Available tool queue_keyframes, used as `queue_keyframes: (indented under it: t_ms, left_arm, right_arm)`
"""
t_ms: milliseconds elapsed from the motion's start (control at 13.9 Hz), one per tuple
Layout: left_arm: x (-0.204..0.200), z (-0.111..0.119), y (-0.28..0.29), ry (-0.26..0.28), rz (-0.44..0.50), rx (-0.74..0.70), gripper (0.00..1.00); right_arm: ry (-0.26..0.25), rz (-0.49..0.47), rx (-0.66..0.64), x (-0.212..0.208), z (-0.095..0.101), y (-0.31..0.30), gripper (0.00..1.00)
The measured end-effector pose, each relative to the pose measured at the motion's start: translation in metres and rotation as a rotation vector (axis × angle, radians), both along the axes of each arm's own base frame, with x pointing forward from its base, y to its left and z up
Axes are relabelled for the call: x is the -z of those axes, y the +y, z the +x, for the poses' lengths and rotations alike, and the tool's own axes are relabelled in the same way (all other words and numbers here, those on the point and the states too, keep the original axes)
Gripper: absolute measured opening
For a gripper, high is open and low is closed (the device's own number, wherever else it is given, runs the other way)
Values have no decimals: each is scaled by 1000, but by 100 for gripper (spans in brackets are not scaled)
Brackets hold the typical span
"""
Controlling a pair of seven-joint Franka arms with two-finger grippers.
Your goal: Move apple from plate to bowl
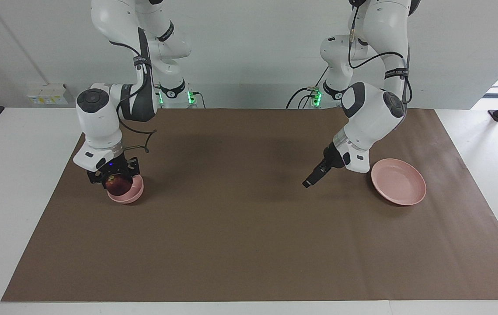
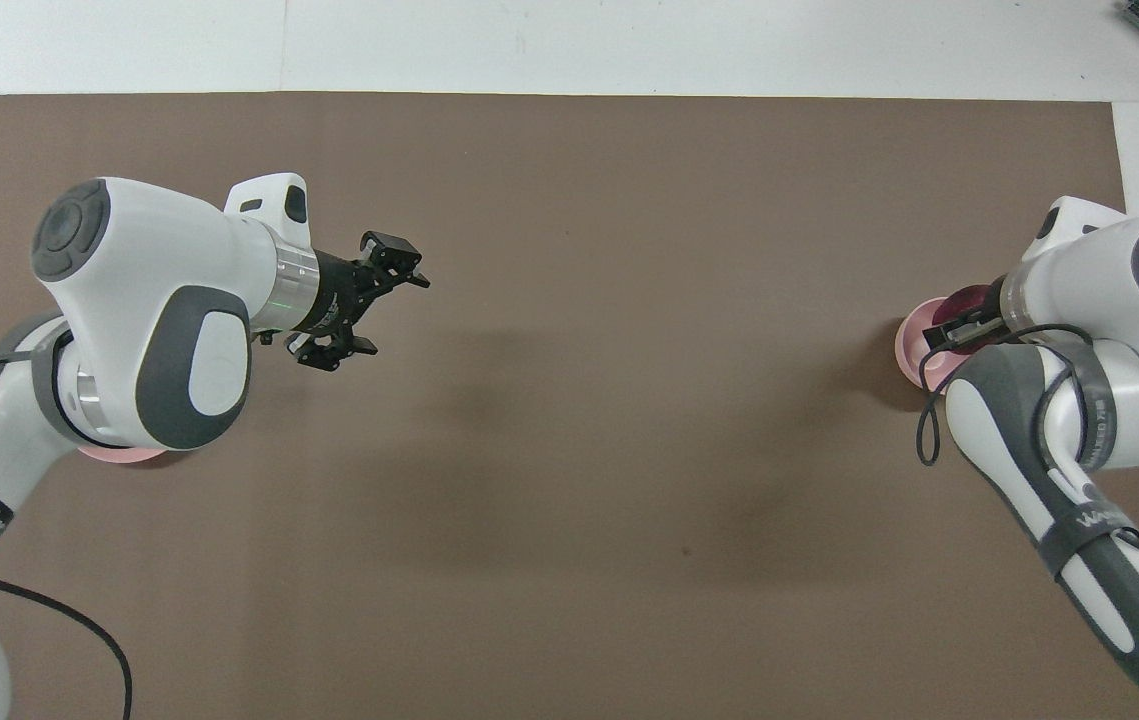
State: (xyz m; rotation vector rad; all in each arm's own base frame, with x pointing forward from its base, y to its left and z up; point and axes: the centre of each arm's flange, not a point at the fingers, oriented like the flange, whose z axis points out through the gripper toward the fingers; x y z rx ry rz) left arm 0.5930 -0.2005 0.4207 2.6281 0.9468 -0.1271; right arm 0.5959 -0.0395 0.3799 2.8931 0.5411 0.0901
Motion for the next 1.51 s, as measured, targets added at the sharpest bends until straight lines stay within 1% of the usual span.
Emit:
queue_keyframes:
  t_ms: [216, 503, 647, 863, 935, 1079, 1151, 1295, 1510]
  left_arm:
    - [-17, 5, 43, -38, 71, 128, 100]
    - [-54, 2, 102, -95, 183, 308, 100]
    - [-70, 4, 131, -137, 223, 435, 100]
    - [-86, 9, 177, -204, 253, 604, 100]
    - [-93, 11, 186, -220, 274, 660, 100]
    - [-110, 13, 194, -250, 343, 779, 100]
    - [-120, 12, 193, -253, 357, 812, 100]
    - [-138, 4, 192, -233, 356, 831, 100]
    - [-170, -20, 192, -184, 343, 783, 100]
  right_arm:
    - [15, -6, -11, 12, -1, 3, 83]
    - [36, -8, -19, 24, -2, 6, 83]
    - [44, -19, -27, 29, -2, 6, 83]
    - [48, -20, -31, 36, -2, 6, 83]
    - [53, -20, -31, 39, -2, 6, 83]
    - [63, -20, -31, 45, -2, 6, 83]
    - [67, -20, -31, 48, -1, 6, 83]
    - [56, -18, -33, 53, 1, 7, 83]
    - [51, -17, -35, 56, 2, 7, 83]
